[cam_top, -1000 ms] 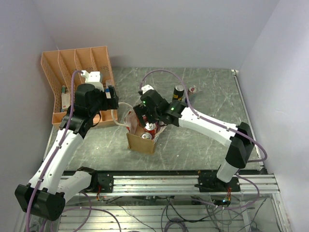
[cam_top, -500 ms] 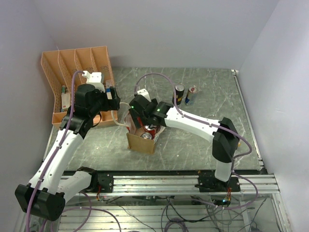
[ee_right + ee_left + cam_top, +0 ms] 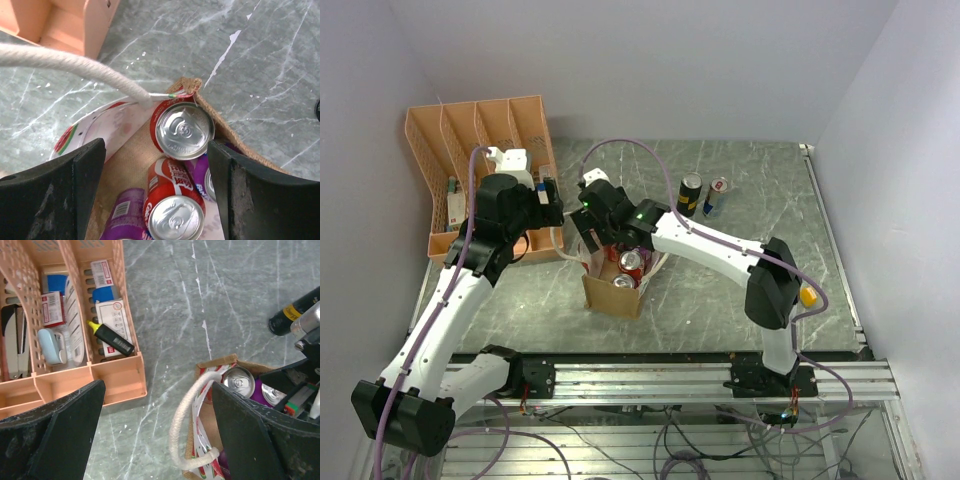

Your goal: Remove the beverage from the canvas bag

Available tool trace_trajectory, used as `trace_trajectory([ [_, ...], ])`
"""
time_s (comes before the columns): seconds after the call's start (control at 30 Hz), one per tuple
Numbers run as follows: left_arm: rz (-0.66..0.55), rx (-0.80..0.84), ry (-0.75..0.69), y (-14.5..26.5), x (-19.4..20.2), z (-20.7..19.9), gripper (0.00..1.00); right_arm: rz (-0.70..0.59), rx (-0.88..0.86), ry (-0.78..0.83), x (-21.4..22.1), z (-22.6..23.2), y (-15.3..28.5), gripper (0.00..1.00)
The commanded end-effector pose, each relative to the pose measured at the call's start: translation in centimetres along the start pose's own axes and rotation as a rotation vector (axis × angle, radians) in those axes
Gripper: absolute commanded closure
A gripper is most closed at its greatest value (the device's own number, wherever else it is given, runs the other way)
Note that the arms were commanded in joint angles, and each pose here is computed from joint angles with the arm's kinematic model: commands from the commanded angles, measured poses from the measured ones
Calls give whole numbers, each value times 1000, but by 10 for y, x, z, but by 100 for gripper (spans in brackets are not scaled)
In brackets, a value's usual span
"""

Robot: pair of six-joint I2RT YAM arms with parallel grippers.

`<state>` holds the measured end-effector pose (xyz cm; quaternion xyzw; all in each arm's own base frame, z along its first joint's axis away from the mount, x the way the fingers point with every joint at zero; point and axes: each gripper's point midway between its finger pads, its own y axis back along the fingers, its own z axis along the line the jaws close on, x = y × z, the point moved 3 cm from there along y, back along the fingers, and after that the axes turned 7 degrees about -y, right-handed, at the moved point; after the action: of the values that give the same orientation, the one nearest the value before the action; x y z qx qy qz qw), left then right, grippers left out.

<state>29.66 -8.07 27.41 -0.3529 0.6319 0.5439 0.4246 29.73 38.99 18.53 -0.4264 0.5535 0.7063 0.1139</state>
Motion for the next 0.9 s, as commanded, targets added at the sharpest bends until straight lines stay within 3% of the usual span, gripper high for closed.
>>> trace_trajectory([
  [0.0, -34, -88, 21, 3, -12, 14, 2, 5, -3, 32, -1, -7, -16, 19],
  [0.4, -27, -171, 52, 0, -9, 36, 2, 72, 1, 25, 21, -27, -49, 16],
  [0.87, -22, -141, 49, -3, -7, 32, 4, 149, 43, 61, 47, -28, -84, 18],
])
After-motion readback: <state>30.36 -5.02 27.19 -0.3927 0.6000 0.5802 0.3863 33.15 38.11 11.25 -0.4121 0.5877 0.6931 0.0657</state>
